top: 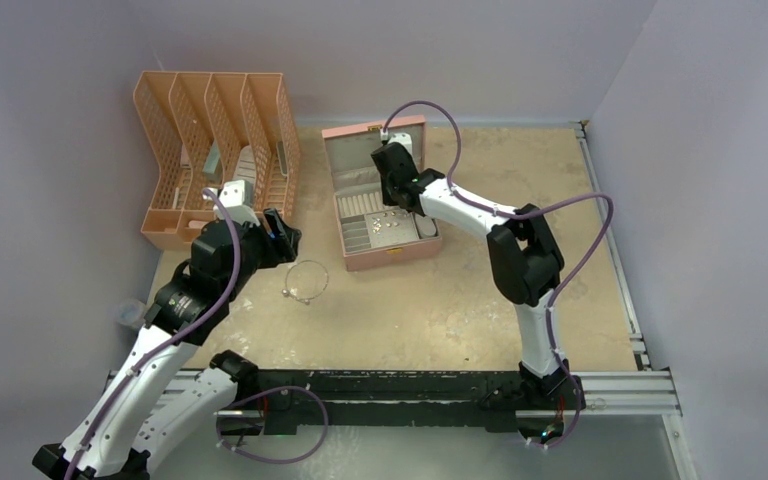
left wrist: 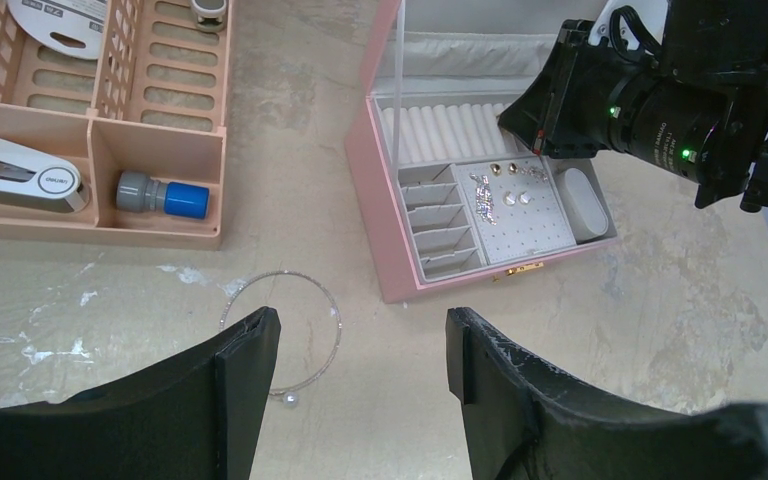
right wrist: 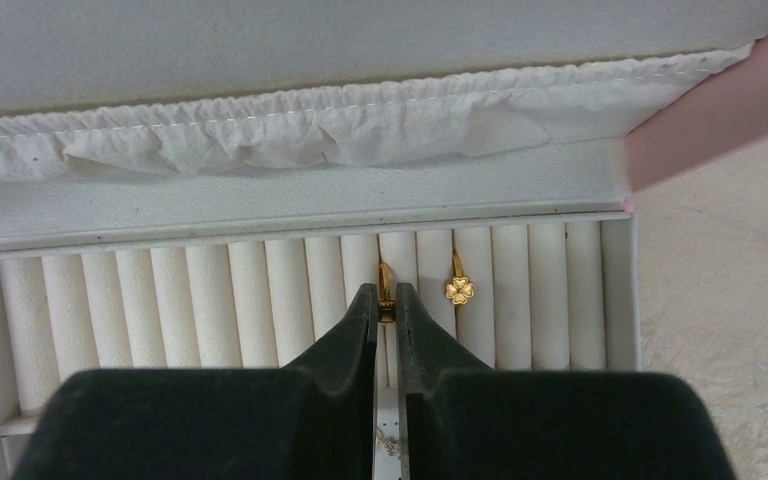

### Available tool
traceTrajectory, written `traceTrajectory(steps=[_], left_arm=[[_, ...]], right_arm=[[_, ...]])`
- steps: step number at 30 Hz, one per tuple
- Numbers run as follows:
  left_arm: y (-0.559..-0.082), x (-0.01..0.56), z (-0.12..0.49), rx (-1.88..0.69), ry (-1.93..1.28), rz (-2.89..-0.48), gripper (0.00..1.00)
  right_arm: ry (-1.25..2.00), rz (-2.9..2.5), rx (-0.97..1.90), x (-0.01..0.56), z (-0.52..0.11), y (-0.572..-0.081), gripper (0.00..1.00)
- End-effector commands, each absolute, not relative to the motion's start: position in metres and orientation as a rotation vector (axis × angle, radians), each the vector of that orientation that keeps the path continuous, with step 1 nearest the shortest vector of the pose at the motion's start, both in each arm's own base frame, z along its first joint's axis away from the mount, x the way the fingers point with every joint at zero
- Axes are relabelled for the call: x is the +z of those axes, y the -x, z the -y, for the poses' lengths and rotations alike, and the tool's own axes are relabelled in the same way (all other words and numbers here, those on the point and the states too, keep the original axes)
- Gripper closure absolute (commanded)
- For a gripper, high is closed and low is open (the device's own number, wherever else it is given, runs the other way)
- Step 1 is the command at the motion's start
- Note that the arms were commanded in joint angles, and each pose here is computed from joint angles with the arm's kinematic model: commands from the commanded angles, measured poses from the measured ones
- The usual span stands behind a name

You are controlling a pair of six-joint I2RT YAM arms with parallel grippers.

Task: Organize the mixed jewelry

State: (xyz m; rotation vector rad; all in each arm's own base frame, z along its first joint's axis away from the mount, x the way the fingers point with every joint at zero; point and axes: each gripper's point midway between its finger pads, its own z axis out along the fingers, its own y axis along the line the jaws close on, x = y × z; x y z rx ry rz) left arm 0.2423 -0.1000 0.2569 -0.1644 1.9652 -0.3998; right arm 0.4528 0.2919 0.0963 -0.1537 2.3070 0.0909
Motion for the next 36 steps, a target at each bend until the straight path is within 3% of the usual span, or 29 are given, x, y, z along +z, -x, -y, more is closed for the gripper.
traceTrajectory(steps=[1,15,21,24,36], left_arm=[[-0.248,0.268,0.102,-0.416,0.151,-1.916,0.39],[-0.249,0.267,0.101,-0.417,0.155,-1.919,0.39],[-0.249,0.266,0.101,-0.418,0.156,-1.92,0.39],[-0.25,0.266,0.1,-0.415,0.159,-1.922,0.39],[-0.251,0.264,0.1,-0.414,0.161,-1.927,0.4]], right_arm=[[0.175,-2.289,0.092,0.104,-0.298,-0.458,0.93],[0.178,-2.331,0.09,0.089,-0.299,-0.454,0.88],[0.141,-2.28,0.133,0.114,-0.3,-0.456,0.72],[0.119,-2.25,0.141,0.123,-0.298,-0.456,0.69],[0.114,-2.215,0.173,0.135,-0.299,-0.456,0.78]])
